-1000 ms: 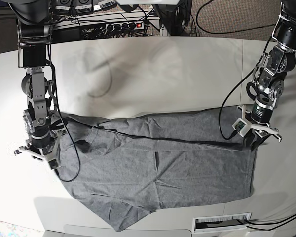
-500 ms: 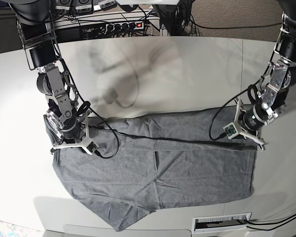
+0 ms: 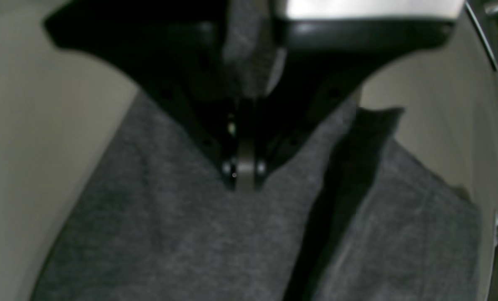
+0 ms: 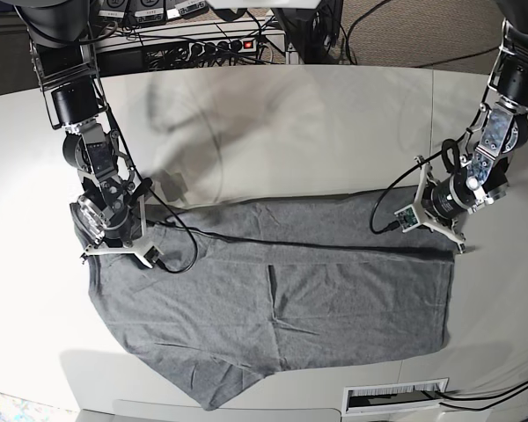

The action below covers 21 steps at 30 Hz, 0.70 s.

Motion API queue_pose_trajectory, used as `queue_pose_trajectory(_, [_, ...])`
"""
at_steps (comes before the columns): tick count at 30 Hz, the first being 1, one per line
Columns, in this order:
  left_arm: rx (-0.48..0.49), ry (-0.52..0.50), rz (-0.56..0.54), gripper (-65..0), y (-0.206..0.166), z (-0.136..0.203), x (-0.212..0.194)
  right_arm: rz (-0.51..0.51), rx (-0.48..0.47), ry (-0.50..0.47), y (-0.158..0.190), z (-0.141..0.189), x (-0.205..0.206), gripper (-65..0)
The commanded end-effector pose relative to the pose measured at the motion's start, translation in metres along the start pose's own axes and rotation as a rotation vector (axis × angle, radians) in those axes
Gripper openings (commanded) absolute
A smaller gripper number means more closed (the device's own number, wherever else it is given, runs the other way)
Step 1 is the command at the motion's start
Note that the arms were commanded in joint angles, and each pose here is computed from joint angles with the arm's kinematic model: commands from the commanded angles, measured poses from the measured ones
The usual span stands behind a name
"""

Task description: Fold the T-shirt properly

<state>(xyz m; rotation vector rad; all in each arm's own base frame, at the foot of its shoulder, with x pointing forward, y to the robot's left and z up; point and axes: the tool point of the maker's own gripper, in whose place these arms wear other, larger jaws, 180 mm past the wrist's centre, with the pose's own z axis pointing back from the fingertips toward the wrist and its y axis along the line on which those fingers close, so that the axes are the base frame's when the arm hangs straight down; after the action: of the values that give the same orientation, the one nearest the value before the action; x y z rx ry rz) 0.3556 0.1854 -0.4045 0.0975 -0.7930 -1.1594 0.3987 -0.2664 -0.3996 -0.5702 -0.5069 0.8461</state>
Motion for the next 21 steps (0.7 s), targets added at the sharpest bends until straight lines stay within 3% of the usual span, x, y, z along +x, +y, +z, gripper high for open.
queue_pose_trajectory(1, [0.005, 0.002, -0.019, -65.0, 0.011, 0.006, 0.000, 0.006, -0.009, 0.045, -0.011, 0.001, -0.009, -65.0])
queue_pose_trajectory(9, [-0.132, 0.065, -0.022, -65.0, -0.010, 0.018, -0.024, 0.009, 0.020, 0.108, -0.006, 0.005, -0.019, -65.0])
queue_pose_trajectory(16, [-0.171, 0.104, 0.007, -65.0, -0.017, 0.034, -0.049, -0.020, 0.089, 0.102, 0.003, 0.018, -0.008, -65.0])
queue_pose_trajectory(21, [-0.221, 0.118, 0.039, -65.0, -0.042, 0.037, -0.060, -0.022, 0.126, 0.109, 0.014, 0.027, -0.007, -65.0])
